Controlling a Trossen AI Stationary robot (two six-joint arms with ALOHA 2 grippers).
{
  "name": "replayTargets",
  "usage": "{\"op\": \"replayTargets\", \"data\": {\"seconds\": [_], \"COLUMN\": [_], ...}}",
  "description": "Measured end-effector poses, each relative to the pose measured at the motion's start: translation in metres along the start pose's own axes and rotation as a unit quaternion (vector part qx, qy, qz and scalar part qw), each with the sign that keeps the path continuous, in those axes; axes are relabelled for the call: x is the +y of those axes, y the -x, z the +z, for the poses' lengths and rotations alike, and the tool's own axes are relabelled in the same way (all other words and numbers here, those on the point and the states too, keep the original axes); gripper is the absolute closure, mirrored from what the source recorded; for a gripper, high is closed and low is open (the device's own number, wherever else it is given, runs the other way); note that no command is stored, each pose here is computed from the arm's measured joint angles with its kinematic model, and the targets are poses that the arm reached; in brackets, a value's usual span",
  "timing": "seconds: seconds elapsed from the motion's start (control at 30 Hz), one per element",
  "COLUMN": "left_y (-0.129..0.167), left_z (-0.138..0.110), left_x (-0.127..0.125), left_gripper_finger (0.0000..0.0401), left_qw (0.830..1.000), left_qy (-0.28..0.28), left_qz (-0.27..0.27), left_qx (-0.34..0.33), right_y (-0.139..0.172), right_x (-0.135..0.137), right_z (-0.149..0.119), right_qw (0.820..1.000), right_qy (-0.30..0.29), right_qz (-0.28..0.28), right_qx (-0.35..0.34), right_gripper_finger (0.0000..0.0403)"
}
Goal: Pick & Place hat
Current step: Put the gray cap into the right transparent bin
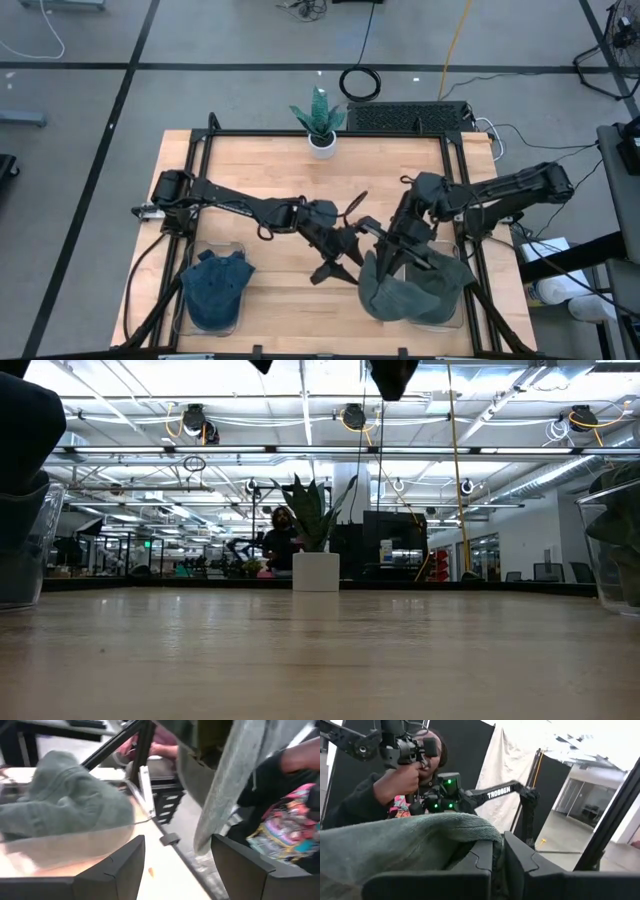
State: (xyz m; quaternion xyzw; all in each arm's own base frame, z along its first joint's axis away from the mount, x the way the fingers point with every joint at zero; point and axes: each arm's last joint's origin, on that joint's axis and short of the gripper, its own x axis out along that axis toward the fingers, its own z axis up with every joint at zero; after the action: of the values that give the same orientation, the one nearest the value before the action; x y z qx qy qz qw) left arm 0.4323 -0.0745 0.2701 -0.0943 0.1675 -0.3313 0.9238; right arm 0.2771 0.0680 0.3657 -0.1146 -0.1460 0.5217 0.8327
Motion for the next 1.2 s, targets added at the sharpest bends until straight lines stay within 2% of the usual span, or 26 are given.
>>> {"op": "replayTargets", "data": {"seconds": [0.17, 0.3, 0.57, 0.67, 0.87, 1.2], "left_y": [-0.004, -0.006, -0.007, -0.006, -0.007, -0.005], "left_z": [-0.002, -0.002, -0.001, 0.003, 0.012, 0.012], "left_x": [-0.005, -0.008, -0.018, -0.021, -0.021, -0.019], "left_gripper_finger": [0.0164, 0.0164, 0.0164, 0.0164, 0.0164, 0.0164], "left_qw": [1.000, 1.000, 0.995, 0.990, 0.993, 0.988], "left_qy": [-0.004, -0.005, 0.006, 0.022, 0.041, 0.104], "left_qz": [0.028, 0.020, -0.103, -0.137, -0.099, -0.113], "left_qx": [0.002, 0.003, 0.012, 0.002, -0.042, -0.032], "right_y": [0.000, 0.000, 0.002, 0.005, 0.006, 0.006], "right_x": [0.001, 0.002, 0.005, 0.002, 0.000, -0.001], "right_z": [0.000, -0.001, -0.005, -0.006, -0.003, -0.001], "right_qw": [1.000, 0.999, 0.996, 0.997, 0.998, 0.999], "right_qy": [0.004, -0.002, -0.041, -0.042, -0.013, -0.014], "right_qz": [0.016, 0.036, 0.079, 0.071, 0.062, 0.051], "right_qx": [-0.003, -0.004, 0.005, 0.008, 0.000, -0.005], "right_gripper_finger": [0.0395, 0.0395, 0.0395, 0.0395, 0.0395, 0.0395]}}
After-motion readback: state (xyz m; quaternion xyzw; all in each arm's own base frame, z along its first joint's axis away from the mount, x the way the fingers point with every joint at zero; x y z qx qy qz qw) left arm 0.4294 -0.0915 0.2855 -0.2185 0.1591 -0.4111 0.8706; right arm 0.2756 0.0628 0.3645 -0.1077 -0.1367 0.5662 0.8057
